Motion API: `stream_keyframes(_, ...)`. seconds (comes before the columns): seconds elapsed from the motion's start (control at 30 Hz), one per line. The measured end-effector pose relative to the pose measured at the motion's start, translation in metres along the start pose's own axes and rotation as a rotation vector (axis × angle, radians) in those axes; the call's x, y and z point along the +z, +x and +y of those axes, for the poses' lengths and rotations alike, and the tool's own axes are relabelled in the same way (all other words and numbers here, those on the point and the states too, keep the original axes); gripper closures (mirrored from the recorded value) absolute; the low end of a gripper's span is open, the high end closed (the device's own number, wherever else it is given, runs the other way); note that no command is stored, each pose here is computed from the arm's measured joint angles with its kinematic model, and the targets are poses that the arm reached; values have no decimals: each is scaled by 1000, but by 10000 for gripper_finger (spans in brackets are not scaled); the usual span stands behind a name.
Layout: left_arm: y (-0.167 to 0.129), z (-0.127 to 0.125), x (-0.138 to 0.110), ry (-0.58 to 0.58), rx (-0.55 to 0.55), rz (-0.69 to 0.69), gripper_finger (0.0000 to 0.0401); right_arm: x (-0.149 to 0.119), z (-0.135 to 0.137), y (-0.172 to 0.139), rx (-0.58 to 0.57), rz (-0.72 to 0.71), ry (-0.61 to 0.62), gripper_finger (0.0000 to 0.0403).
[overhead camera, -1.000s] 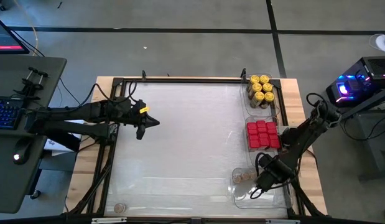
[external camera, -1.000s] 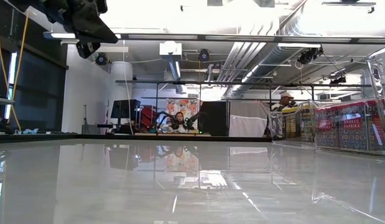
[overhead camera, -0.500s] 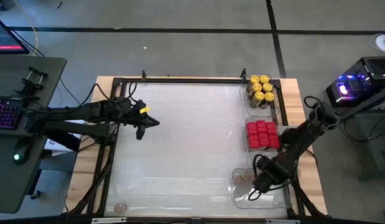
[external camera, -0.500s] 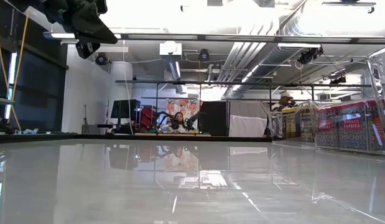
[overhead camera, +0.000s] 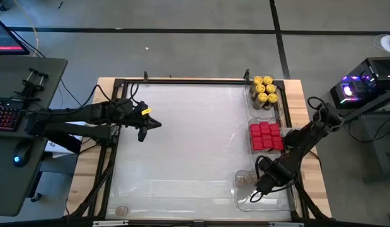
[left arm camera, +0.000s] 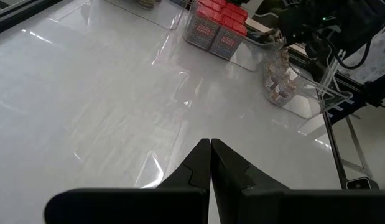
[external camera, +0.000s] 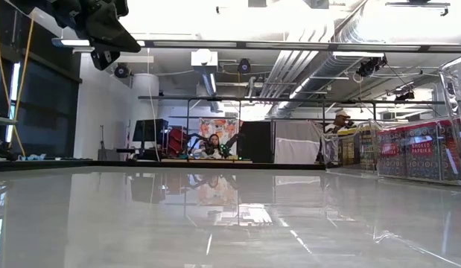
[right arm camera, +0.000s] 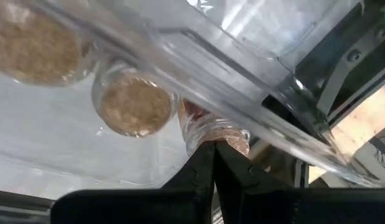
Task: Sort spices by type
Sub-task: Adjust the brown seasoning bottles in the bottom transparent bin
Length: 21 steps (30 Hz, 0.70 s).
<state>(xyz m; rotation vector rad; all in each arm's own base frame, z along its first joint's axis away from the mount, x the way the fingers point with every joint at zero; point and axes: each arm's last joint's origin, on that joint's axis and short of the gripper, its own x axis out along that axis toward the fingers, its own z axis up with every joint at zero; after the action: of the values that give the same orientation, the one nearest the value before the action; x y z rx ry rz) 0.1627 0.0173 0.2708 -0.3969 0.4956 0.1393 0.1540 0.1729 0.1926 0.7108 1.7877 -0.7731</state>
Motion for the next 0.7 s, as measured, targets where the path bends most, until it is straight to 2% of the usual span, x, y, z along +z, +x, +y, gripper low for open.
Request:
stream_keyframes(0.2, 0, 0, 0, 2, 0, -1, 401, 4, 2, -2, 18, -15, -37, 403)
stream_keyframes(0.4, 0, 0, 0, 20, 0, -1, 401, 4, 5, -12, 37, -111, -36, 403)
stream_keyframes(0.7, 0, 0, 0, 21, 0, 0, 401, 0, -1, -26, -42, -109, -24, 403)
